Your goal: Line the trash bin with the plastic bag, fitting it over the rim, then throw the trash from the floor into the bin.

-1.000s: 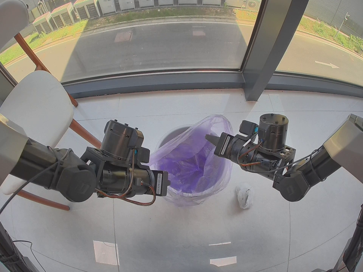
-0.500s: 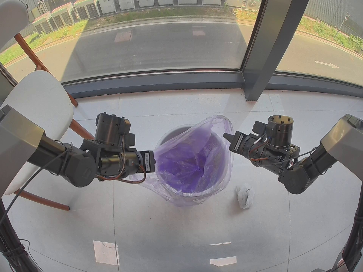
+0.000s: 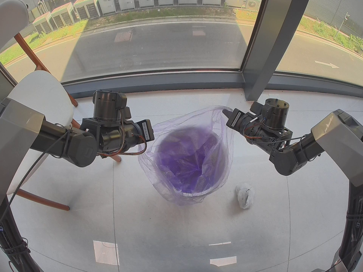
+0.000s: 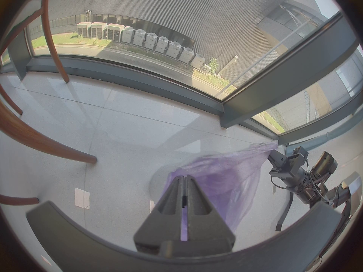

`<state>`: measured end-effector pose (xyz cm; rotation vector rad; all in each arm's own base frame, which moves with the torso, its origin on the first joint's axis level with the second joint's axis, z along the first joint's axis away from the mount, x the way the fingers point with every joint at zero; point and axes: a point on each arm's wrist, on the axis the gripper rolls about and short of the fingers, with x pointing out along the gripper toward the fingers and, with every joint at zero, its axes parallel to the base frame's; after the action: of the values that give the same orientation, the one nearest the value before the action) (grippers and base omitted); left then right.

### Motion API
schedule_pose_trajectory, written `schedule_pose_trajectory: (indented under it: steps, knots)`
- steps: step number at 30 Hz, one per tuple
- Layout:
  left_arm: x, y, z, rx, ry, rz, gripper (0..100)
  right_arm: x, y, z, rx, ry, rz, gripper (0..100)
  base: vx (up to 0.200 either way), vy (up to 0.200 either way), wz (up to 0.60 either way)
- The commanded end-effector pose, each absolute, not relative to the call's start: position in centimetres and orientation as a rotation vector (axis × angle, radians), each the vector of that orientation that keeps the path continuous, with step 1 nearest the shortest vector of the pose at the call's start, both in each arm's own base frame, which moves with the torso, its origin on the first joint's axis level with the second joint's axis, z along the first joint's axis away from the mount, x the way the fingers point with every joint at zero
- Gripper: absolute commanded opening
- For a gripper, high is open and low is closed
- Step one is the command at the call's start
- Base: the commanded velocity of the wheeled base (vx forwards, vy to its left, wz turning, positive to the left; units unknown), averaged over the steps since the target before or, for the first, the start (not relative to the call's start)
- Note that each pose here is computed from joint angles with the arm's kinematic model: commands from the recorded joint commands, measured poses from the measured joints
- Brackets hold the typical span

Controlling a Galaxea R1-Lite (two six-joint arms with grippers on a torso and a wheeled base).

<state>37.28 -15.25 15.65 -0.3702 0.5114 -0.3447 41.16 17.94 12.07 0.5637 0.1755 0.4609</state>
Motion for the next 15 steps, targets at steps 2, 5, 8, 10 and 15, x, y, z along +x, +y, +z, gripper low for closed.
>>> schedule_pose_trajectory:
  steps: [2,5,8,10,15]
  knots:
    - [38.1,-13.8,15.3,-0.374,0.504,-0.288,0,42.7,18.2,10.8,0.564,0.178,0.453,0,0.000,0.000,0.00]
    - [38.1,-13.5,15.2,-0.374,0.505,-0.273,0,43.0,18.1,10.5,0.562,0.179,0.448,0,0.000,0.000,0.00]
    - [38.4,-13.4,14.4,-0.370,0.525,-0.263,0,43.1,18.0,10.2,0.561,0.183,0.445,0,0.000,0.000,0.00]
    - [38.4,-13.4,14.1,-0.364,0.533,-0.262,0,43.4,17.6,9.6,0.561,0.187,0.431,0,0.000,0.000,0.00]
    - [38.4,-13.8,13.4,-0.354,0.547,-0.269,0,44.2,17.1,8.9,0.563,0.187,0.419,0,0.000,0.000,0.00]
